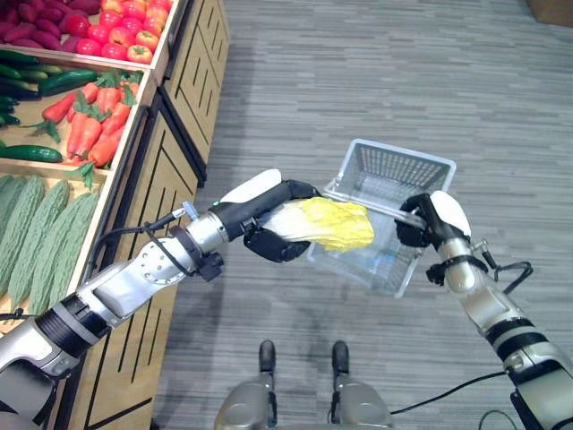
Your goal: Get the vegetables into the basket
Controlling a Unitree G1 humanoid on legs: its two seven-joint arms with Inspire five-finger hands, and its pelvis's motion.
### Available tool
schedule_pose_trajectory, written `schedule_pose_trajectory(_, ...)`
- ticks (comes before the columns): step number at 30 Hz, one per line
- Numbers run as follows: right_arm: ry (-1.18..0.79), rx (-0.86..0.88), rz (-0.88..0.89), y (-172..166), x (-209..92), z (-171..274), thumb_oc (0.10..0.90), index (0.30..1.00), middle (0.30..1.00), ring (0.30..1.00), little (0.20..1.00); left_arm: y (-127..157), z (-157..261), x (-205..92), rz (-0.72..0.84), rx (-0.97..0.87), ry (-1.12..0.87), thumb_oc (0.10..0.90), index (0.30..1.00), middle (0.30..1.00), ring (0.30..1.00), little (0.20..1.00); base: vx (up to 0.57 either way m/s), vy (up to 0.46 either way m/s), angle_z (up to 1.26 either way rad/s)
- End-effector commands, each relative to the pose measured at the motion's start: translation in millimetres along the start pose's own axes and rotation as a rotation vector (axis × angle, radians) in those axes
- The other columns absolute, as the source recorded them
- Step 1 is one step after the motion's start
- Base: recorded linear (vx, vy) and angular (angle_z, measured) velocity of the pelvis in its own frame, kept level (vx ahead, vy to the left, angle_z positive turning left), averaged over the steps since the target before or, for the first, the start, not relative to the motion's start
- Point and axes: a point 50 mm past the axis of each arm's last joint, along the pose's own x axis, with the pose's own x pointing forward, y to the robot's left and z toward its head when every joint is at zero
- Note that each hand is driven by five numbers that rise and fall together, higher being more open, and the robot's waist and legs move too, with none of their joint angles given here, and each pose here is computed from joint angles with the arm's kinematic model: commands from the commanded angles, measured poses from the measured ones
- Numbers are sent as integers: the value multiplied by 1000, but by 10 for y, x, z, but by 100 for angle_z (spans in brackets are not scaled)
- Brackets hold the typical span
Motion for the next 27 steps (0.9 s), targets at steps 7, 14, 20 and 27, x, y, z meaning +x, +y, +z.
schedule_pose_trajectory(7, -262, 125, -152, -272, 325, 740, 400, 300, 300, 300, 300, -90, 138, 323, 7, 390, -187, 400, 300, 300, 300, 300, 8, -4, -3)
schedule_pose_trajectory(14, -359, 298, -118, -126, 259, 1059, 400, 300, 300, 300, 300, -261, 20, 397, 57, 362, -124, 400, 300, 300, 300, 300, 17, -1, -4)
schedule_pose_trajectory(20, -432, 472, -66, -39, 71, 1198, 400, 300, 300, 300, 300, -419, -193, 337, 77, 361, -5, 400, 300, 300, 300, 300, 0, 0, 0)
schedule_pose_trajectory(27, -504, 510, -28, -78, -68, 1248, 400, 300, 300, 300, 300, -488, -569, 159, 58, 452, 182, 400, 300, 300, 300, 300, 12, -3, -5)
